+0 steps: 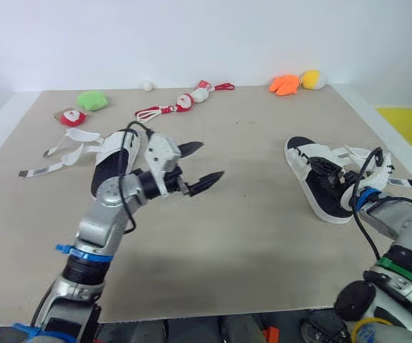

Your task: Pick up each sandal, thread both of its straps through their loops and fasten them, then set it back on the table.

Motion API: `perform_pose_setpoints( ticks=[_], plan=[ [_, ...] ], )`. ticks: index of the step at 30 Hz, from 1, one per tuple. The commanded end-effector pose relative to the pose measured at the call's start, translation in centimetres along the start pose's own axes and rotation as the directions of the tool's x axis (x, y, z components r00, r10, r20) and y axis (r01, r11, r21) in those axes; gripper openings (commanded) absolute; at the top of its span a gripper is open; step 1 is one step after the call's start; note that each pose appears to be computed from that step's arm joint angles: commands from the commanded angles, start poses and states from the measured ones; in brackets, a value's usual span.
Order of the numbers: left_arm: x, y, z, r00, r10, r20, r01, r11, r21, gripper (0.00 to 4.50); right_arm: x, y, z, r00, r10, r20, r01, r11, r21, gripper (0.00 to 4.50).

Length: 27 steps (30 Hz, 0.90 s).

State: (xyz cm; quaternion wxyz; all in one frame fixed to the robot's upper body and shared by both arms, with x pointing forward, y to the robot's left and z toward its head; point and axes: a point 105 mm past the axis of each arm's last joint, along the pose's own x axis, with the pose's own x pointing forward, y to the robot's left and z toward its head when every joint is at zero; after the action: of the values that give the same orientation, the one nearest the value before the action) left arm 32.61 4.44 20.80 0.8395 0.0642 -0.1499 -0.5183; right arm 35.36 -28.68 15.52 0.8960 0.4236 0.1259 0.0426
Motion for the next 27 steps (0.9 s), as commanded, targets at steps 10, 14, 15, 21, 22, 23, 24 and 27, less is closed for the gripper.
perform_pose_setpoints(
  ticks=[10, 14, 15, 21, 22, 23, 24, 27],
  plan=[
    [1.9, 0.5, 0.6, 0.998, -0.024, 0.055, 0.021, 0.998, 0.056, 4.49, 0.5, 1.6, 2.9, 0.98, 0.02, 0.2, -0.069, 0.968, 0.242, 4.5],
    [1.8, -0.1, 0.0, 0.999, -0.036, 0.033, 0.035, 0.999, 0.012, 4.49, 1.4, 0.9, 2.9, 0.979, -0.017, 0.203, -0.04, 0.962, 0.271, 4.5],
    [1.8, -0.2, -0.1, 0.999, -0.038, 0.03, 0.038, 0.999, 0.003, 4.49, 1.6, 0.8, 2.9, 0.978, -0.022, 0.208, -0.037, 0.961, 0.274, 4.5],
    [1.5, -1.3, -0.7, 0.996, -0.084, -0.004, 0.083, 0.994, -0.066, 4.5, 2.3, -0.1, 2.8, 0.974, -0.057, 0.219, -0.01, 0.957, 0.291, 3.76],
    [1.4, -1.5, -0.8, 0.996, -0.092, -0.009, 0.092, 0.993, -0.075, 4.5, 2.4, -0.1, 2.9, 0.972, -0.054, 0.231, -0.017, 0.955, 0.296, 3.29],
    [1.4, -1.6, -0.8, 0.995, -0.095, -0.011, 0.094, 0.992, -0.079, 4.5, 2.5, -0.1, 3.0, 0.97, -0.054, 0.236, -0.018, 0.955, 0.296, 2.78],
    [1.4, -1.7, -0.8, 0.995, -0.097, -0.013, 0.096, 0.992, -0.082, 4.5, 2.6, -0.2, 3.0, 0.97, -0.053, 0.236, -0.018, 0.957, 0.291, 2.32],
    [1.3, -1.7, -0.8, 0.995, -0.1, -0.018, 0.098, 0.992, -0.085, 4.5, 2.9, -0.2, 3.0, 0.969, -0.055, 0.239, -0.016, 0.959, 0.284, 0.9]
  ],
)
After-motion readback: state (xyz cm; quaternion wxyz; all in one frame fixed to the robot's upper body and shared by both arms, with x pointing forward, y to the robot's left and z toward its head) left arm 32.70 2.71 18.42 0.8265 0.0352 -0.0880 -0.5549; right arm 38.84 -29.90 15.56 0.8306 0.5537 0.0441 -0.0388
